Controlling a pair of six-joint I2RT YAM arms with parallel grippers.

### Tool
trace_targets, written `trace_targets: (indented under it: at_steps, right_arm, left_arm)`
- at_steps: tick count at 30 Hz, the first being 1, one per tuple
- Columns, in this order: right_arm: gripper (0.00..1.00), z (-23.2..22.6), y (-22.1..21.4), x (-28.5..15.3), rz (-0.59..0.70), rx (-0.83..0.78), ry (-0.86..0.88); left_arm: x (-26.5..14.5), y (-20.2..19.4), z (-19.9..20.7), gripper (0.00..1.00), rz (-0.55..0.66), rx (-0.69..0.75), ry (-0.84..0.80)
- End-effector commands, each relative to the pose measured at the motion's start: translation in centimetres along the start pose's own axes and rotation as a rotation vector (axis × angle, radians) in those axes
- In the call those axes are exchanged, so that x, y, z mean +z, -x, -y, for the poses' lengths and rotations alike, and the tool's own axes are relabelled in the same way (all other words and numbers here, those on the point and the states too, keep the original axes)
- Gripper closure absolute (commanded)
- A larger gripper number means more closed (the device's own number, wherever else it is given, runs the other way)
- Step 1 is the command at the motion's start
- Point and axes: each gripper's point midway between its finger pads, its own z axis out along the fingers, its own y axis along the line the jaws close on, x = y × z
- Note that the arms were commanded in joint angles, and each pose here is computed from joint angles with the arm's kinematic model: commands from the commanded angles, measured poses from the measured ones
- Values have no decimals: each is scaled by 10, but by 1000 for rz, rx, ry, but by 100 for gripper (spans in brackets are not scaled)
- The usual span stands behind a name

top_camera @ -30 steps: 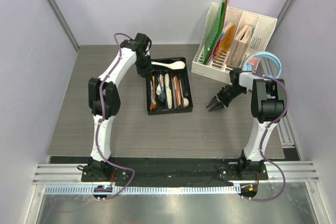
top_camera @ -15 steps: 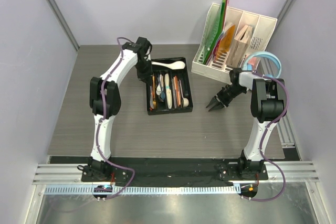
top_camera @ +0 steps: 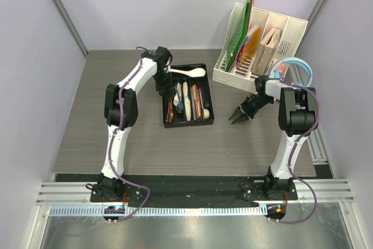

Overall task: Sort the eating utensils into containers
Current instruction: Place the knife in the storage box, then move the storage box to the center of the board.

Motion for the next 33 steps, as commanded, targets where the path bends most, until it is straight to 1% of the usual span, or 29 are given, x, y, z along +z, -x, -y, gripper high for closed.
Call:
trace_targets:
  at_steps: [1, 5, 7, 8, 10, 11, 13, 14, 15, 17, 18, 20, 21, 23, 24, 26, 27, 29, 30, 32, 33]
  right_arm:
    - [71, 15, -27, 19, -151, 108, -51]
    - [71, 16, -28, 18, -151, 107, -53]
    - [71, 16, -29, 18, -149, 106, -53]
    - [71, 16, -29, 18, -148, 105, -52]
    - [71, 15, -28, 17, -144, 103, -50]
    - [71, 15, -28, 16, -143, 103, -50]
    - [71, 13, -27, 14, -126, 97, -53]
    - [71, 11, -26, 10, -111, 86, -51]
    - [71, 10, -25, 7, -102, 79, -54]
    - [71, 8, -21, 0, -57, 41, -80]
    - [71, -2, -15, -9, -17, 4, -75]
    - [70, -8, -15, -21, 25, -39, -110]
    - [69, -23, -18, -33, 48, -93, -97]
    - [69, -39, -28, -44, 67, -165, -92]
    - [68, -54, -32, -56, 86, -206, -78]
    - [68, -66, -40, -67, 116, -273, -101]
    - [68, -81, -51, -77, 137, -352, -112]
    - [68, -94, -60, -87, 182, -442, -139]
    - [66, -110, -71, -98, 230, -536, -154]
    - [66, -125, -79, -103, 269, -627, -182]
    - [66, -142, -75, -120, 391, -697, -204]
  left_arm:
    - [-13, 1, 7, 75, 33, 31, 22]
    - [-27, 9, -1, 66, 98, 38, 77]
    - [-34, 13, -1, 66, 134, 37, 80]
    - [-48, 21, 5, 66, 193, 40, 59]
    - [-59, 27, 8, 66, 242, 33, 37]
    - [-76, 35, 15, 65, 307, 30, 13]
    - [-94, 40, 24, 65, 356, 30, -24]
    - [-105, 47, 28, 62, 399, 26, -40]
    - [-123, 50, 27, 62, 449, 14, -34]
    - [-141, 53, 28, 56, 490, -10, -42]
    - [-152, 55, 21, 56, 523, -33, -14]
    - [-159, 53, 9, 56, 520, -67, 1]
    - [-160, 51, 4, 57, 515, -93, 9]
    - [-161, 49, -10, 58, 504, -127, 24]
    - [-155, 44, -16, 58, 487, -137, 36]
    - [-157, 44, -22, 59, 497, -149, 38]
    - [-153, 42, -28, 59, 486, -156, 44]
    - [-153, 41, -25, 59, 485, -148, 15]
    - [-148, 38, -26, 59, 470, -147, 15]
    - [-142, 37, -21, 59, 450, -133, -21]
    - [-138, 35, -19, 59, 437, -128, -33]
